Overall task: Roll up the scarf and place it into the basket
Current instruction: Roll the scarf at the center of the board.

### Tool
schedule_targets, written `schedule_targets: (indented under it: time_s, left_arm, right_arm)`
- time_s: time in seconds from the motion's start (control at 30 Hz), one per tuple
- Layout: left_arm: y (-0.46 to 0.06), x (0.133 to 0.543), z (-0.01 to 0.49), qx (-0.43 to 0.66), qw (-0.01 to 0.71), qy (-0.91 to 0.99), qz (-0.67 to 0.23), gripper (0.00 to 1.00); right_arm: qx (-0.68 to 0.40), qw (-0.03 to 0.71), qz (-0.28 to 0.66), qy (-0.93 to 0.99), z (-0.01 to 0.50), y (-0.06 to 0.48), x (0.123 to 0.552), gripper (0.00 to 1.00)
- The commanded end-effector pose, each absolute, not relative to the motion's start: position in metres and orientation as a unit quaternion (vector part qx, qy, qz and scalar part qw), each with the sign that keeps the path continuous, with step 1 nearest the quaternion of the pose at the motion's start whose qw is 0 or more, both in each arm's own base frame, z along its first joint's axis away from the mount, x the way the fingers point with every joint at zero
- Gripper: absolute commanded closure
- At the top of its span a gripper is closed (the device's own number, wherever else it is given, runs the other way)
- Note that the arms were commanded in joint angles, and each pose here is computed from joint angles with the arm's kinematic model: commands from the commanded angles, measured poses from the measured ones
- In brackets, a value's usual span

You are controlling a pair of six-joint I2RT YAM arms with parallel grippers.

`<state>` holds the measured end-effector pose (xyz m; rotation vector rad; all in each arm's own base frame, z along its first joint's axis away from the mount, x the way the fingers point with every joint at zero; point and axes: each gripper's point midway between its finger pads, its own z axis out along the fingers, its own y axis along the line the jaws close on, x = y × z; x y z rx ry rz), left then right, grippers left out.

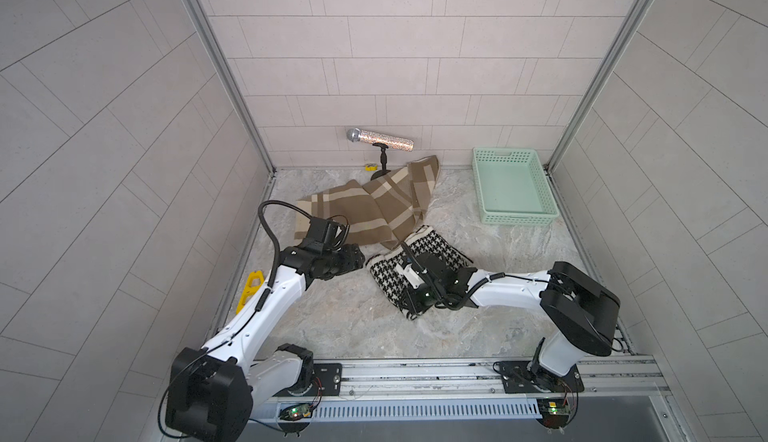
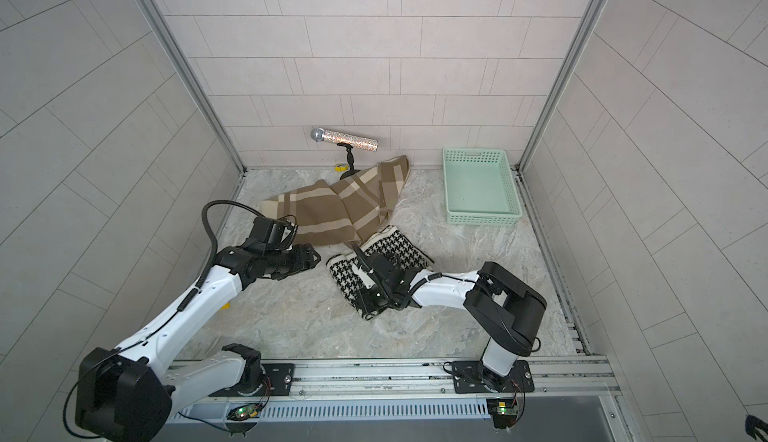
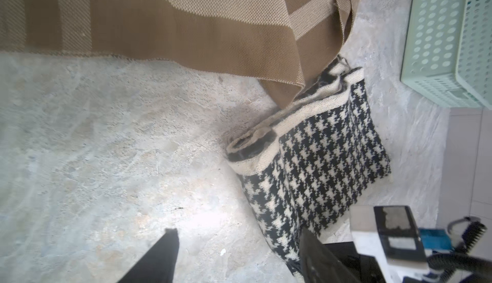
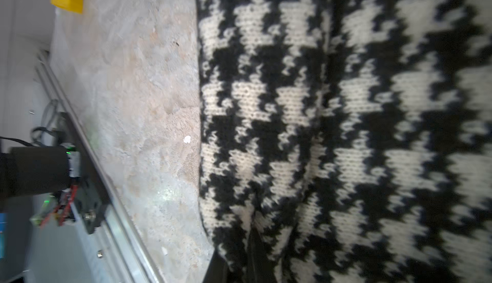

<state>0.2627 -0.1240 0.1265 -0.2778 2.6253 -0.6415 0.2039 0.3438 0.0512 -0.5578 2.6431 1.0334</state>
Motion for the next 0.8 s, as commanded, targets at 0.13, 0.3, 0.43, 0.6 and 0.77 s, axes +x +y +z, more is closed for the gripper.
schedule_targets:
  time_s: [0.13, 0.3, 0.43, 0.6, 0.77]
  left_arm:
    - [-0.179, 0.269, 0.135, -0.03, 0.233, 0.909, -0.343, 0.57]
    - [-0.215, 0.274, 0.135, 0.017, 0.239, 0.894, -0.378, 0.72]
    - [-0.222, 0.279, 0.121, 0.018, 0.229, 0.901, -0.369, 0.77]
    - [-0.235, 0.288, 0.113, 0.026, 0.232, 0.897, -0.376, 0.8]
    - [-0.253, 0.306, 0.105, 0.035, 0.238, 0.888, -0.391, 0.88]
  right_arm:
    - [-0.06, 0.075, 0.55, 0.83, 0.091, 0.344, 0.227, 1.0]
    - [0.006, 0.065, 0.591, 0.804, 0.086, 0.327, 0.245, 1.0]
    - [0.032, 0.076, 0.617, 0.783, 0.093, 0.321, 0.258, 1.0]
    - [0.05, 0.073, 0.589, 0.803, 0.075, 0.312, 0.261, 1.0]
    - [0.066, 0.071, 0.576, 0.812, 0.064, 0.305, 0.264, 1.0]
